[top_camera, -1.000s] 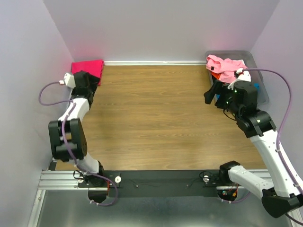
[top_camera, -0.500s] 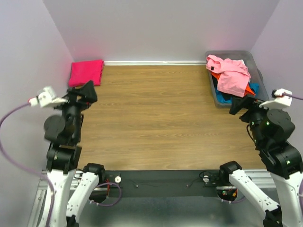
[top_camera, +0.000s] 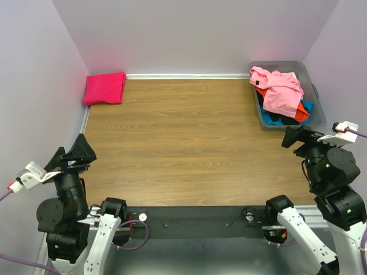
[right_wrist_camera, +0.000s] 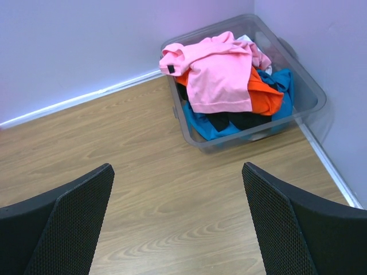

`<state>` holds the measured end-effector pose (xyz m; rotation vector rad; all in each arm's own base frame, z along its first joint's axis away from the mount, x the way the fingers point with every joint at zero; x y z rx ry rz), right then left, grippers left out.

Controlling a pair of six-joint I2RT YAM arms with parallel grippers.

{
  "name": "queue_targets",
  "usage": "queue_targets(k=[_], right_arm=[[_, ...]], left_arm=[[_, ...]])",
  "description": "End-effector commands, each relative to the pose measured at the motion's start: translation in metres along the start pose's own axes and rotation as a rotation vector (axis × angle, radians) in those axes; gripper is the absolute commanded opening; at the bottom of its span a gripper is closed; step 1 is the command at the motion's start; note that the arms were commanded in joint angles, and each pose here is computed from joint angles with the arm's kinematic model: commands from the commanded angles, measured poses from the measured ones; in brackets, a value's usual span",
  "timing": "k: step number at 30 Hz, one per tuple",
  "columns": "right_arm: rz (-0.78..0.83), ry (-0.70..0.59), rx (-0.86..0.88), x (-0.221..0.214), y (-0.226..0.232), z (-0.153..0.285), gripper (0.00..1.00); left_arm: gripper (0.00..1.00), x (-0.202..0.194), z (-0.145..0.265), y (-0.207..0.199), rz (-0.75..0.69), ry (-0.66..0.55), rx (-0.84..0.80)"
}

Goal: Fold and stack the t-shirts
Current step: Reset both grippers

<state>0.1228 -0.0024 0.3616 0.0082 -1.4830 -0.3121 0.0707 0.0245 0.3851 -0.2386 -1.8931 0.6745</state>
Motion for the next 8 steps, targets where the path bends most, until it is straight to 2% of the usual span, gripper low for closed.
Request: queue_targets(k=[1, 8], right_arm=[[0.009, -0.045, -0.014, 0.003, -0.003, 0.0, 1.0], [0.02, -0.073, -0.032, 0.004, -0.005, -0.002, 1.0]], left_arm=[[0.98, -0.013, -0.004, 0.014, -0.037, 0.023, 0.096], [0.98, -0.025, -0.012, 0.011, -0.026, 0.022, 0.066]])
Point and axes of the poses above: each gripper's point midway between its finger pads, its own z axis back along the fingers, its own y axis along the line the jaws close on, x = y × z, the point moved 7 cm from there along z, back along the fingers, and after that the axes turned 1 degree about z, right-handed, at the moved point
